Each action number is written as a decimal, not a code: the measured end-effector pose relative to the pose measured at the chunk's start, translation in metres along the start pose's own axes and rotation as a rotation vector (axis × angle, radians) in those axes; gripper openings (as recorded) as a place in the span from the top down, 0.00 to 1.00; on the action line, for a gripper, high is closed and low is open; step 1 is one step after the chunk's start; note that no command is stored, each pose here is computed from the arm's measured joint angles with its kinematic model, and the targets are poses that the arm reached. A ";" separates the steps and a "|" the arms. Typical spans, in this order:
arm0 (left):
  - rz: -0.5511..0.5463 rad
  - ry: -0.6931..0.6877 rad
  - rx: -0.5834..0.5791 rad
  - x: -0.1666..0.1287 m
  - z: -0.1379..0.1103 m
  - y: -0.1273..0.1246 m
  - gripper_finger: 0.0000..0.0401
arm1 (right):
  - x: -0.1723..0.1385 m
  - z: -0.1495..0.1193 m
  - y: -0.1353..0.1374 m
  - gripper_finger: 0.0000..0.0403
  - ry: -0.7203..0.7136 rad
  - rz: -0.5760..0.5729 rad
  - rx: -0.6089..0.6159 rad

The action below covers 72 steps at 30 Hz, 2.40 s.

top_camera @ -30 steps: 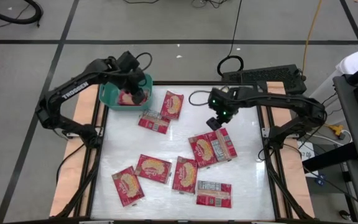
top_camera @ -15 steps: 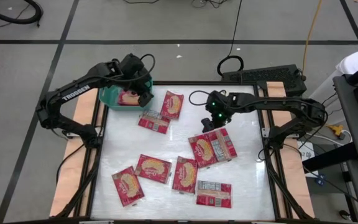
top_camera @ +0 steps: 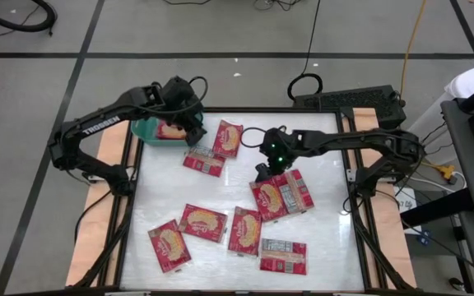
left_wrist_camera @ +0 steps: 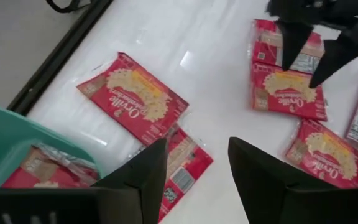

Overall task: Sort popcorn bags into baskets
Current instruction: Put the red popcorn bag into the green bin

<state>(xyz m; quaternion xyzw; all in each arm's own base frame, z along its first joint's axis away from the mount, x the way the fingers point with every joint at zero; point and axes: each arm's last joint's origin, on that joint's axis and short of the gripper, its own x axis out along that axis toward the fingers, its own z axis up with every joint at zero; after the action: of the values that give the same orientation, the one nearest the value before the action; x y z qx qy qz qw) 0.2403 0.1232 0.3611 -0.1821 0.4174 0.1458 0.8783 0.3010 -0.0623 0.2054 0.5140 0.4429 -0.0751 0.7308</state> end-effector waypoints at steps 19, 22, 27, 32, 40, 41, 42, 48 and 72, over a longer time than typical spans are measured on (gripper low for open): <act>-0.071 -0.004 -0.009 0.006 -0.002 -0.041 0.58 | 0.031 0.028 -0.027 0.33 0.082 0.010 -0.655; -0.083 0.005 -0.032 0.006 -0.004 -0.047 0.58 | 0.042 0.033 -0.032 0.33 0.073 0.017 -0.744; -0.096 0.009 -0.034 0.007 -0.005 -0.053 0.58 | 0.059 0.036 -0.043 0.33 0.105 0.037 -0.823; -0.085 -0.027 -0.025 0.007 -0.003 -0.056 0.58 | 0.073 0.033 -0.050 0.34 0.150 0.044 -0.921; -0.016 -0.058 -0.003 0.009 0.001 -0.052 0.58 | 0.078 0.030 -0.048 0.58 0.146 -0.024 -1.071; -0.013 -0.060 0.002 0.011 0.002 -0.052 0.58 | 0.078 0.029 -0.048 0.63 0.147 -0.029 -1.075; -0.012 -0.060 0.006 0.012 0.002 -0.051 0.58 | 0.079 0.029 -0.048 0.68 0.148 -0.031 -1.078; -0.014 -0.088 0.016 0.018 0.007 -0.051 0.58 | 0.078 0.027 -0.047 0.98 0.154 -0.038 -1.001; -0.060 -0.085 0.036 0.070 0.014 -0.056 0.58 | -0.023 0.017 -0.005 1.00 -0.089 -0.131 -0.684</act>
<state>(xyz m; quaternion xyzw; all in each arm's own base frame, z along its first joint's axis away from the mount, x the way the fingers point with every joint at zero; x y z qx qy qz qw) 0.3151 0.0870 0.3256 -0.1722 0.3767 0.1196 0.9023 0.2943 -0.0864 0.2203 0.2060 0.4424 0.0085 0.8728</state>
